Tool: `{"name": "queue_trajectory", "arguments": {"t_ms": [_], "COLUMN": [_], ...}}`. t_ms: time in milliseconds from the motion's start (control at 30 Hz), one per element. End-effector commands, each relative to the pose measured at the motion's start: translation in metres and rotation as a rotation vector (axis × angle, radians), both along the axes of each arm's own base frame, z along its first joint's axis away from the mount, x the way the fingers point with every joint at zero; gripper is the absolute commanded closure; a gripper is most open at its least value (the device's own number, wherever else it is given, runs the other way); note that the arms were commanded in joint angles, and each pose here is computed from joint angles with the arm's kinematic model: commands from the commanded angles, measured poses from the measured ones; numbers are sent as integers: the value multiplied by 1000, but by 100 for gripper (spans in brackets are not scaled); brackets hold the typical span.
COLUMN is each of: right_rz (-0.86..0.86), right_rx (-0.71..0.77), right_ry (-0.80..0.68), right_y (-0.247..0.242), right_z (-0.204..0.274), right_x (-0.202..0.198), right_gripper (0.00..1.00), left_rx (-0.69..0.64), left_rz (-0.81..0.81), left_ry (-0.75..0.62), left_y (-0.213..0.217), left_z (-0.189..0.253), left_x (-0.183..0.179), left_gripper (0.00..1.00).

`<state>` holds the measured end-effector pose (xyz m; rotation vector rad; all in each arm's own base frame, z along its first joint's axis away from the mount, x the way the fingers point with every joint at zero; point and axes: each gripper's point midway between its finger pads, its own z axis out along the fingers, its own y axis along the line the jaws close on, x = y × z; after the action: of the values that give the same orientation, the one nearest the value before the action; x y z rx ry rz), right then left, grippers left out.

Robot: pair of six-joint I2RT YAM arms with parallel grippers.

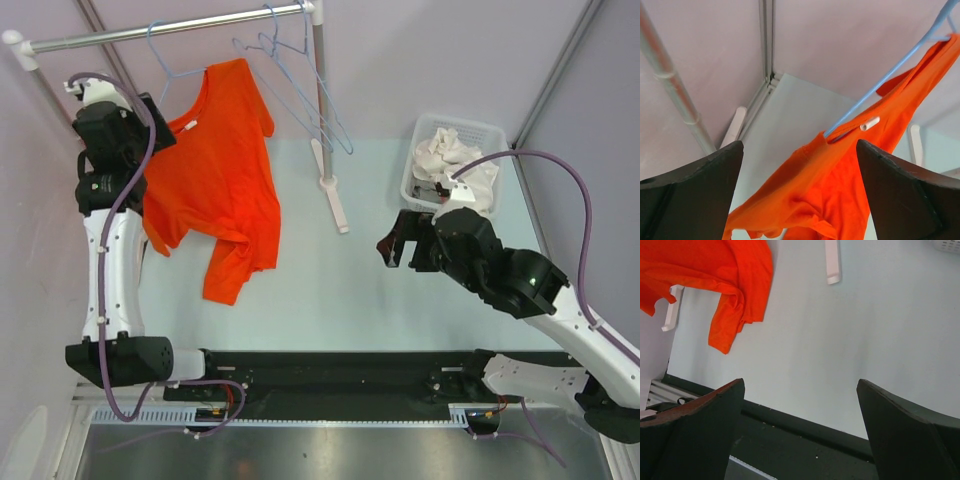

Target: Remove the t-shirt from the hanger

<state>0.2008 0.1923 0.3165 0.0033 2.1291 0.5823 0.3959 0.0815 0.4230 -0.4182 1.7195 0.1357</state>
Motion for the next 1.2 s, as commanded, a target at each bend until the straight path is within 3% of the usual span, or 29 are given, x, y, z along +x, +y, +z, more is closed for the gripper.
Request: {"name": "queue_trajectory", "arguments": {"t_ms": [0, 167, 333, 400, 533, 667, 800, 967, 1167], "right_rz": [-26, -22, -9, -10, -15, -27, -47, -53, -52], "right_rx": [52, 47, 44, 39, 27, 33, 29, 21, 20], "right_ry": [-19, -11, 3, 4, 8, 5, -2, 0, -2], "right_y": [-3, 2, 13, 15, 14, 10, 2, -2, -3], "right_z": [9, 2, -5, -8, -11, -10, -9, -11, -10], "right_x": [-5, -9, -14, -16, -22, -26, -28, -29, -29], "right_gripper": [0, 0, 0, 0, 0, 0, 0, 0, 0], "left_rx": [-4, -73, -162, -194, -237, -259, -275, -259, -253], "left_rz": [-54, -159, -398, -428, -526, -561, -590, -598, -513], "left_ry": [-56, -16, -80, -107, -120, -110, -159, -306, -368], "left_y": [-5, -27, -75, -84, -102, -108, -115, -121, -112], "left_z": [-4, -27, -28, -28, -24, -13, 15, 73, 98], "left_x": [14, 15, 2, -5, -8, -5, -15, -52, -84], "left_gripper": [0, 3, 32, 49, 65, 100, 100, 100, 100]}}
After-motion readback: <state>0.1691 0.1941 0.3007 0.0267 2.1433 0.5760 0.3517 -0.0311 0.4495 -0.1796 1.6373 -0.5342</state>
